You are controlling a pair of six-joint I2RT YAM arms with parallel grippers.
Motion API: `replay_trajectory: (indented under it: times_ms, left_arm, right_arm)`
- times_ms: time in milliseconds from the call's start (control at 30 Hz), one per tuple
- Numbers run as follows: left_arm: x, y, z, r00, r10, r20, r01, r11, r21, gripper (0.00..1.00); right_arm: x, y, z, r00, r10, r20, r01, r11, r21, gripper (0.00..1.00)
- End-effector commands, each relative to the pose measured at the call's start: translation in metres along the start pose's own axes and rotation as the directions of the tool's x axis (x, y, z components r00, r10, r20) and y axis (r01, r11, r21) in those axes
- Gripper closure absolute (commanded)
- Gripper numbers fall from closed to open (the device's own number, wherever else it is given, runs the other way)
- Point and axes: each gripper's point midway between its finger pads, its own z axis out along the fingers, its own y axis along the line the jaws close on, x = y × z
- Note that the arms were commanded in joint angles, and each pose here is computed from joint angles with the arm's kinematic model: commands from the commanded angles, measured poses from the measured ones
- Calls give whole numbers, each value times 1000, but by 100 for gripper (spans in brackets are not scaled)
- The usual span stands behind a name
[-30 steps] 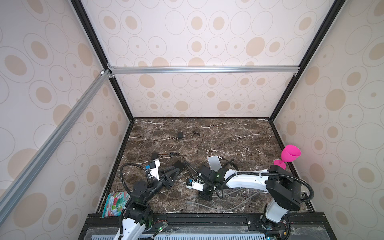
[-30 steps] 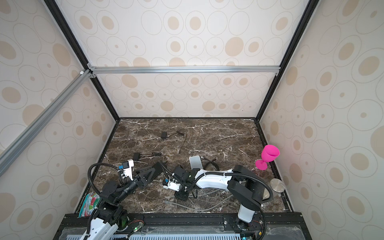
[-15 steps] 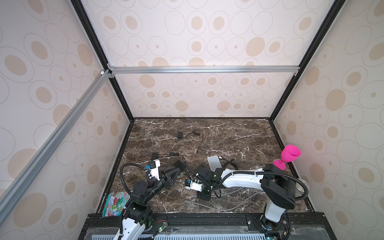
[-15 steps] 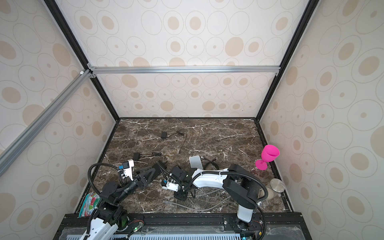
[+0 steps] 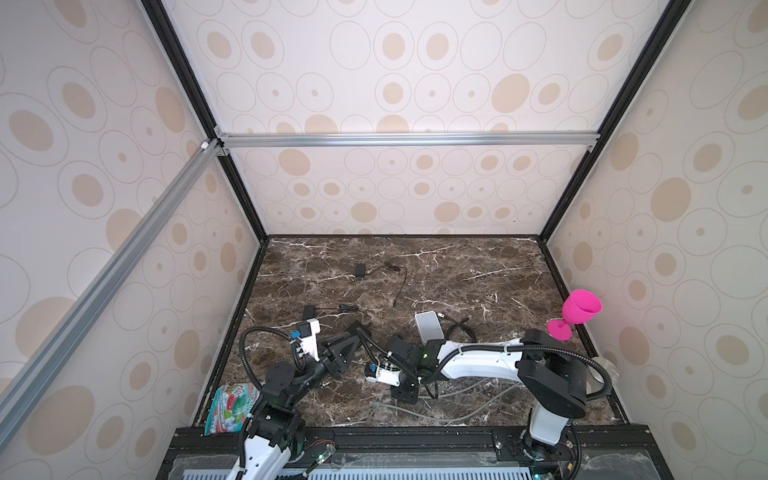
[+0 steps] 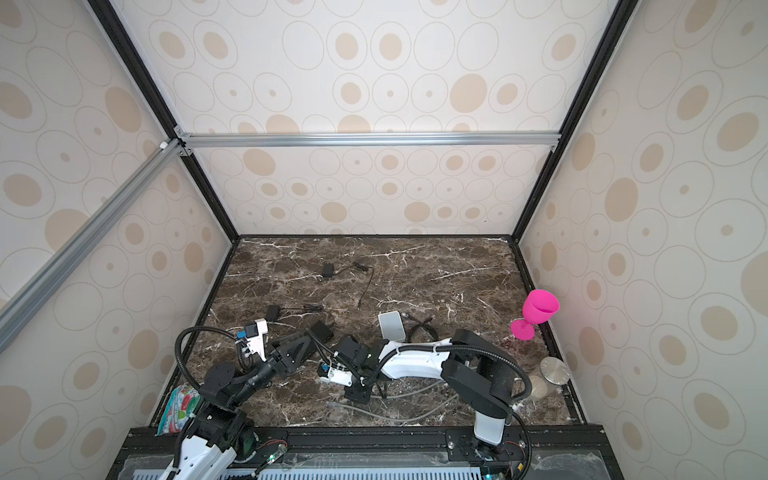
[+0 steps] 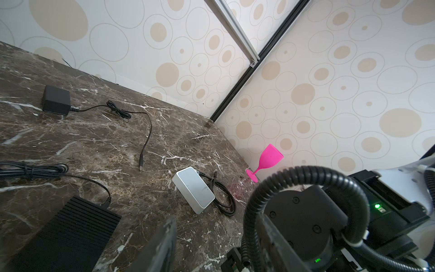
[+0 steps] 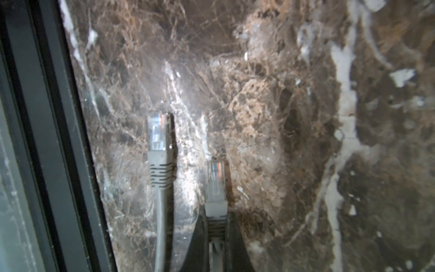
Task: Insert the plug into the switch port
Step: 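Close the right gripper on the grey cable's clear RJ45 plug and lift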
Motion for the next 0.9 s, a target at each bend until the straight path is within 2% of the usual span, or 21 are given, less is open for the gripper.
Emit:
replay_trajectory:
  times_ms: [0, 133, 300, 467, 700, 867]
  left_arm:
    - [-6, -6, 0, 1000, 22, 21, -22, 1000, 16, 46]
    - [-5, -1, 0, 1000, 21, 18, -21, 1000, -6, 46]
    - [-5, 4, 0, 1000, 18, 13, -17, 999, -39, 46]
    - [-1, 13, 1, 1000, 2, -10, -3, 996, -88, 46]
    - [-7, 25, 1, 1000, -30, -5, 28, 984, -175, 45]
    - [-16, 27, -1, 998, -61, -1, 59, 969, -241, 44]
  right_arm:
    - [3, -13, -13, 1000, 2, 21, -4, 995, 103, 100]
    - [-8, -30, -44, 990, -2, 144, -33, 970, 240, 100]
    - [-7, -37, -81, 968, -9, 252, -76, 942, 327, 100]
    - [0, -35, -103, 962, 33, 271, -125, 936, 330, 100]
    - [-1, -17, -130, 935, 67, 348, -160, 956, 246, 100]
    - [1, -8, -130, 914, 96, 394, -182, 965, 189, 100]
